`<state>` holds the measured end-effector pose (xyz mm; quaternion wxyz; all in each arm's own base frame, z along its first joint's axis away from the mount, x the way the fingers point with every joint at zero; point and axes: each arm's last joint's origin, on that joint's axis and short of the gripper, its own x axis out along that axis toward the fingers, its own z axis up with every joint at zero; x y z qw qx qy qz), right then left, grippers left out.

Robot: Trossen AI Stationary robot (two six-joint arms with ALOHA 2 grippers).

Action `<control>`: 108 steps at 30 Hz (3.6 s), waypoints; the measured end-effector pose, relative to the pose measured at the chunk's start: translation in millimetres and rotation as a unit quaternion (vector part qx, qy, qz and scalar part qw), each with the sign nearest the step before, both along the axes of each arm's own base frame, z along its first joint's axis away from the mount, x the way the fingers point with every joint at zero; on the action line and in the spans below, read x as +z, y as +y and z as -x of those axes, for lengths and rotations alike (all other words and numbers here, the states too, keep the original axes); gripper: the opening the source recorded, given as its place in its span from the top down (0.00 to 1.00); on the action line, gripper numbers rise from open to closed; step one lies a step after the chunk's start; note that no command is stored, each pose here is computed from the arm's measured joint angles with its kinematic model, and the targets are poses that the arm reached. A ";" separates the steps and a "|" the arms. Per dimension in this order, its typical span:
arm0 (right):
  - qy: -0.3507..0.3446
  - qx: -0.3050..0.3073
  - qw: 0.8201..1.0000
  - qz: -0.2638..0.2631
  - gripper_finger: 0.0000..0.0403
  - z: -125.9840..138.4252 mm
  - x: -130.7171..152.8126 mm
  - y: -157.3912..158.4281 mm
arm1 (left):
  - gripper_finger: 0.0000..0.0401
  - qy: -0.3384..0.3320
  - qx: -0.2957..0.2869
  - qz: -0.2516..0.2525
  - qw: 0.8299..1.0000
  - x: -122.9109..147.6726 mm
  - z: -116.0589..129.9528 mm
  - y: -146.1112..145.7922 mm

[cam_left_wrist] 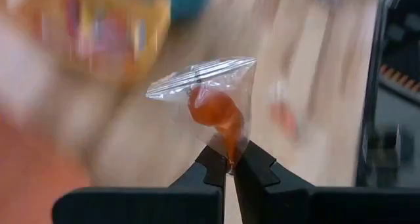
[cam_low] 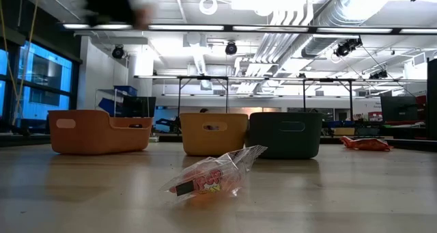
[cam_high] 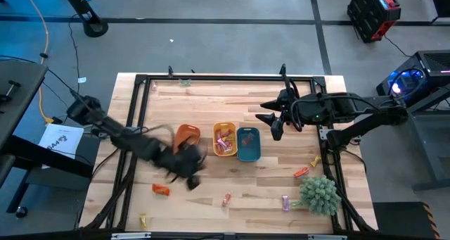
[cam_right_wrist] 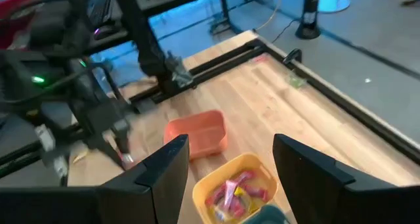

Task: Sort candy
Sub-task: Put the orange gummy into the blue bin, then put the yellow candy into the yellow bin

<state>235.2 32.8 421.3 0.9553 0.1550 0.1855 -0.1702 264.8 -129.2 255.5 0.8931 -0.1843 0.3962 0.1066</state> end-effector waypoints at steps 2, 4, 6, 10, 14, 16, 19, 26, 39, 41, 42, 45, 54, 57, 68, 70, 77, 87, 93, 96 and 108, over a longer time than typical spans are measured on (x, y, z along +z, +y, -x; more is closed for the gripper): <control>-0.011 -0.019 1.000 0.005 0.47 -0.4 1.6 -1.0 | 0.99 -0.047 -0.019 -0.020 0.999 0.4 -25.8 19.5; -0.019 -0.034 0.999 0.009 0.47 -0.8 3.0 -1.7 | 0.99 -0.094 -0.035 -0.036 0.994 0.4 -48.3 37.8; -0.029 -0.039 0.999 0.009 0.47 -1.4 4.7 -2.0 | 0.99 -0.133 -0.043 -0.052 0.989 -2.9 -67.3 53.8; -0.046 -0.043 0.998 0.006 0.47 -2.5 7.6 -1.9 | 0.98 -0.177 -0.034 -0.056 0.982 -20.6 -97.6 81.2; -0.055 -0.053 0.997 0.004 0.47 -2.8 9.1 -2.3 | 0.92 -0.184 -0.020 -0.057 0.981 -39.3 -118.9 97.5; -0.059 -0.055 0.997 0.001 0.47 -3.0 9.6 -2.4 | 0.88 -0.168 -0.019 -0.063 0.984 -48.6 -127.1 100.9; -0.059 -0.055 0.997 0.001 0.47 -3.0 9.5 -2.3 | 0.80 -0.160 -0.024 -0.071 0.984 -55.5 -137.8 102.3; -0.059 -0.055 0.997 0.001 0.47 -3.0 9.6 -2.3 | 0.57 -0.143 -0.038 -0.082 0.986 -43.9 -141.8 100.7; -0.050 -0.055 0.997 0.005 0.47 -2.4 8.1 -2.4 | 0.40 -0.038 -0.090 0.051 0.994 -8.1 -101.7 76.3; -0.046 -0.052 0.998 0.005 0.47 -2.6 7.2 -2.3 | 0.40 -0.015 -0.110 0.047 0.993 -4.1 -85.9 60.2; -0.044 -0.052 0.998 0.005 0.47 -2.7 6.8 -2.2 | 0.40 -0.010 -0.120 0.043 0.992 -1.7 -77.9 50.8; -0.037 -0.050 0.998 0.008 0.47 -3.1 5.2 -2.1 | 0.42 0.005 -0.145 0.034 0.989 5.3 -48.8 18.9; -0.019 -0.034 0.999 0.002 0.47 -4.2 1.3 -1.0 | 0.43 0.179 -0.030 0.115 0.977 -16.9 53.7 -61.6; -0.017 -0.025 1.000 -0.002 0.47 -4.4 1.0 -0.4 | 0.43 0.268 0.047 0.189 0.944 -25.9 85.1 -84.7; -0.006 -0.013 1.000 0.008 0.47 -4.6 -0.4 0.1 | 0.49 0.459 0.210 0.230 0.832 -59.2 134.5 -132.8; -0.005 -0.010 1.000 0.008 0.47 -4.6 -0.5 0.2 | 0.50 0.473 0.215 0.222 0.825 -65.4 133.6 -135.2; -0.001 -0.007 1.000 0.007 0.47 -4.2 -1.3 0.3 | 0.50 0.457 0.233 0.245 0.823 -75.9 112.0 -132.6; 0.019 -0.007 1.000 0.011 0.47 -5.5 -5.6 0.4 | 0.50 0.449 0.176 0.255 0.838 -73.3 91.6 -123.5; 0.026 -0.007 1.000 0.012 0.47 -4.8 -6.9 0.3 | 0.50 0.463 0.180 0.282 0.821 -73.0 108.1 -142.9; 0.026 -0.007 1.000 0.013 0.47 -4.8 -6.9 0.2 | 0.50 0.470 0.202 0.276 0.814 -77.7 115.7 -147.9; 0.028 -0.003 0.999 0.019 0.47 -4.8 -6.9 0.2 | 0.50 0.478 0.264 0.251 0.799 -121.1 112.9 -161.5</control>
